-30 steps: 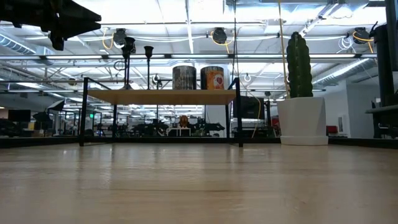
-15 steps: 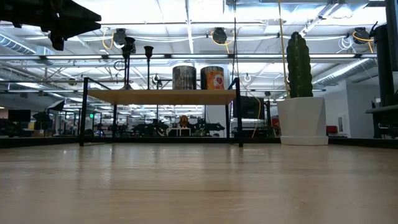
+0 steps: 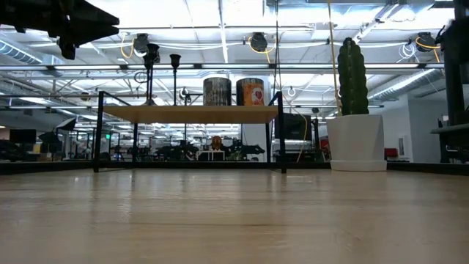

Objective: Pick & Place candle stick holders
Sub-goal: Put the orange scented candle on the shelf

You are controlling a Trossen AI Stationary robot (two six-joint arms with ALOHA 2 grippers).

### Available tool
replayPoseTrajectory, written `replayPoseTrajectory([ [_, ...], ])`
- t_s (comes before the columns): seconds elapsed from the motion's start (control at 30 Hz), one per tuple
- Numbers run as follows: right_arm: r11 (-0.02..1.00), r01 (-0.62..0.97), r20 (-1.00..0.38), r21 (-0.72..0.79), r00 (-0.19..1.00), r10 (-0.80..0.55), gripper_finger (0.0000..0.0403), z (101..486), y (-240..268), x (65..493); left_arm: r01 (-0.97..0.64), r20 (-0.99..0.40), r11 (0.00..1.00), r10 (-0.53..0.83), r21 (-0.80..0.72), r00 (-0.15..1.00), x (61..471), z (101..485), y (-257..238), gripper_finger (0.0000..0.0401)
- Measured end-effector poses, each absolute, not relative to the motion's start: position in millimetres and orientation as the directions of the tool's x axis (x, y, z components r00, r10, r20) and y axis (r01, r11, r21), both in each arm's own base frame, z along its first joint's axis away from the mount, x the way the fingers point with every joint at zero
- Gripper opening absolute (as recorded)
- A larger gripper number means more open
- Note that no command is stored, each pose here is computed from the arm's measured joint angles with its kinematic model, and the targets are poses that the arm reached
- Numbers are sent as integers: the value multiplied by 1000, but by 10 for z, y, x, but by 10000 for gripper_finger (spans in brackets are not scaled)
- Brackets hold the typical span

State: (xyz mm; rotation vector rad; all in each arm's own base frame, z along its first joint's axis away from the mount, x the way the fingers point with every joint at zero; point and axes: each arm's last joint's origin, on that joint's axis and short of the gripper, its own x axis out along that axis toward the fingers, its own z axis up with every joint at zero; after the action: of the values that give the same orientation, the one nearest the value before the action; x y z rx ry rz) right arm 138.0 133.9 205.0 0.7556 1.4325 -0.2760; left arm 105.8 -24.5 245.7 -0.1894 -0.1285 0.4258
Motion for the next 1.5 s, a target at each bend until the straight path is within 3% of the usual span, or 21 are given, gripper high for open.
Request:
replayPoseTrajectory([
  [0.57, 850, 443, -897, 285, 436, 73, 0, 2902, 625, 2103, -399, 84, 894, 422, -204, 903, 1058, 2457, -245, 113],
  [0.97, 948, 297, -887, 112, 461, -40, 0, 3395, 100, 2830, -398, 84, 893, 422, -211, 903, 1058, 2457, -244, 113],
  [1.5, 937, 343, -834, -62, 498, -238, 0, 3853, -696, 3384, -397, 85, 893, 421, -211, 903, 1058, 2458, -245, 113],
])
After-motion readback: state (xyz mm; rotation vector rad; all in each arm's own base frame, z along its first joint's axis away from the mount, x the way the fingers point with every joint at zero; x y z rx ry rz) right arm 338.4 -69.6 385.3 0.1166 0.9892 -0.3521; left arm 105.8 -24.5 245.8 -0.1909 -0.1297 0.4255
